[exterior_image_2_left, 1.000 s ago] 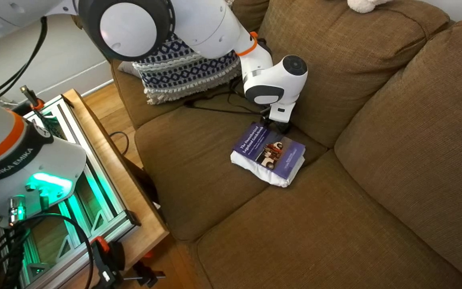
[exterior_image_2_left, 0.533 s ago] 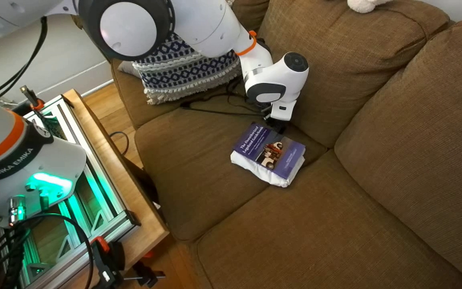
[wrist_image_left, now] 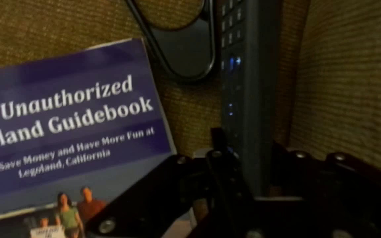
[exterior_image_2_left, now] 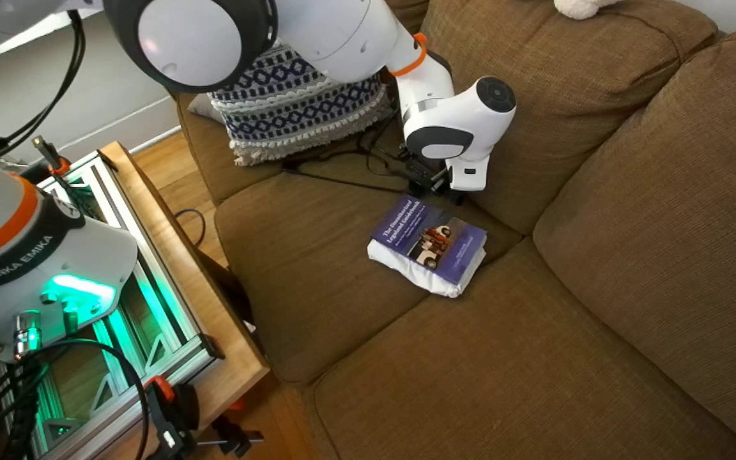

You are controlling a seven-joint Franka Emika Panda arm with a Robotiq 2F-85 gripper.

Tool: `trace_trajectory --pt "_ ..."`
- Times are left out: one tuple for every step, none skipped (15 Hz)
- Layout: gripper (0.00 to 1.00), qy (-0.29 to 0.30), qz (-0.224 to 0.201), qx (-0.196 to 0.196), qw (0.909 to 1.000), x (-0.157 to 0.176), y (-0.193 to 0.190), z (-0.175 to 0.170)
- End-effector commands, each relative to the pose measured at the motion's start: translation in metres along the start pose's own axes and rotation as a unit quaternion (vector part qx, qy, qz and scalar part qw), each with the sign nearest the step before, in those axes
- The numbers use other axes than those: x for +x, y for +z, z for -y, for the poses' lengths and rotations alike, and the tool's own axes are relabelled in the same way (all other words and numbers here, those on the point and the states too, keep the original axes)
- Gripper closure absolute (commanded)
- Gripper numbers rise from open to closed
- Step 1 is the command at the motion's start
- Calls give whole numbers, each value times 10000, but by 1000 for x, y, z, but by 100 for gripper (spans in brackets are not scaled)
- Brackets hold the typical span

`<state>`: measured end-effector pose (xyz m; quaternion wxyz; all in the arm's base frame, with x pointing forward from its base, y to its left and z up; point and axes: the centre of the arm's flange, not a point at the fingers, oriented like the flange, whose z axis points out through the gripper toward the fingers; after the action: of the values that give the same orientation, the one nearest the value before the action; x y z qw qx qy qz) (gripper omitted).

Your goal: Put the black remote on the purple book

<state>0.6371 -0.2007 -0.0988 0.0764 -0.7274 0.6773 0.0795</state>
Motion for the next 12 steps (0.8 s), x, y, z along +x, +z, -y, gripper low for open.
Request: trace_trajectory --pt "94 -366 161 402 9984 29 -76 -45" --pt "94 -566 161 385 9975 37 -91 -54" --pt "94 -844 224 310 9957 44 -107 -64" --pt "94 -1149 270 194 9928 47 -121 -75" --pt "94 -1408 339 69 9894 44 -124 -81" --pt "94 -1609 357 -111 9863 39 -124 -87" --pt "94 -1798 475 -252 9822 36 -125 -91" --pt "94 -1967 594 -418 9778 31 -124 -94" --pt "94 -2130 694 -605 9727 25 -117 -95" --pt "94 -2242 770 -767 9685 18 -112 -96" --pt "94 -2107 600 -775 9726 10 -102 -94" --pt "94 -1823 168 -621 9811 6 -95 -91"
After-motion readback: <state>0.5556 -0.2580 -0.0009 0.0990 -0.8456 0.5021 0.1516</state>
